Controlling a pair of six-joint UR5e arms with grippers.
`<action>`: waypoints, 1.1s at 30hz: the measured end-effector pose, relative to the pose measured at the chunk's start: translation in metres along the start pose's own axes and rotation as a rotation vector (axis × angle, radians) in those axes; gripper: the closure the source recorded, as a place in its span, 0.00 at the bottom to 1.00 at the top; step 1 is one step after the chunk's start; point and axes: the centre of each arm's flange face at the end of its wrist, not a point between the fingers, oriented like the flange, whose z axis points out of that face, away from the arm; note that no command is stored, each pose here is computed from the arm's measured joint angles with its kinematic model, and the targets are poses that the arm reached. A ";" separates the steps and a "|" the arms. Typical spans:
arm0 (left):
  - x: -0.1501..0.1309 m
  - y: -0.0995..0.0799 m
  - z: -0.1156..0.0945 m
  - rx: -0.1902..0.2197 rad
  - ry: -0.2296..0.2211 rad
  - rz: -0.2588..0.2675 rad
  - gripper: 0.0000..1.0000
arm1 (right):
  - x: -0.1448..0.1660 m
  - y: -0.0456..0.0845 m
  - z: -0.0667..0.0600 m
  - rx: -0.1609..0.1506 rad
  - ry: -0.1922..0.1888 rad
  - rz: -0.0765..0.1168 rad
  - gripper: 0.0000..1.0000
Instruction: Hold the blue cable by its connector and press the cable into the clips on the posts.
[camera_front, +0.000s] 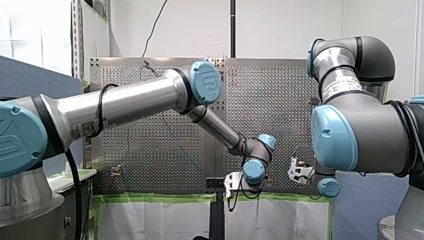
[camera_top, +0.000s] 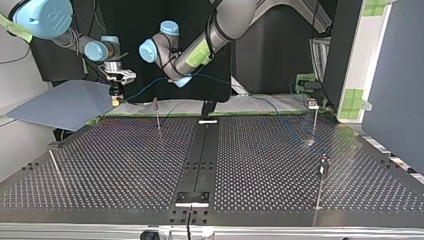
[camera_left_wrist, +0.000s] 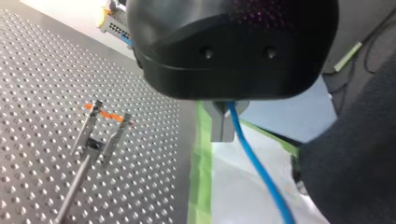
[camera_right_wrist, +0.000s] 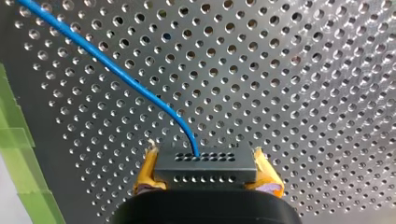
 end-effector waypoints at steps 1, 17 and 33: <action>-0.002 -0.002 0.002 0.007 -0.010 -0.008 1.00 | 0.000 0.001 0.001 -0.001 0.001 0.000 1.00; -0.021 0.009 0.035 0.032 -0.120 -0.109 1.00 | 0.006 0.008 0.009 -0.005 0.019 -0.001 1.00; -0.045 0.018 0.061 0.056 -0.242 -0.195 1.00 | 0.012 0.010 0.018 -0.003 0.039 0.007 1.00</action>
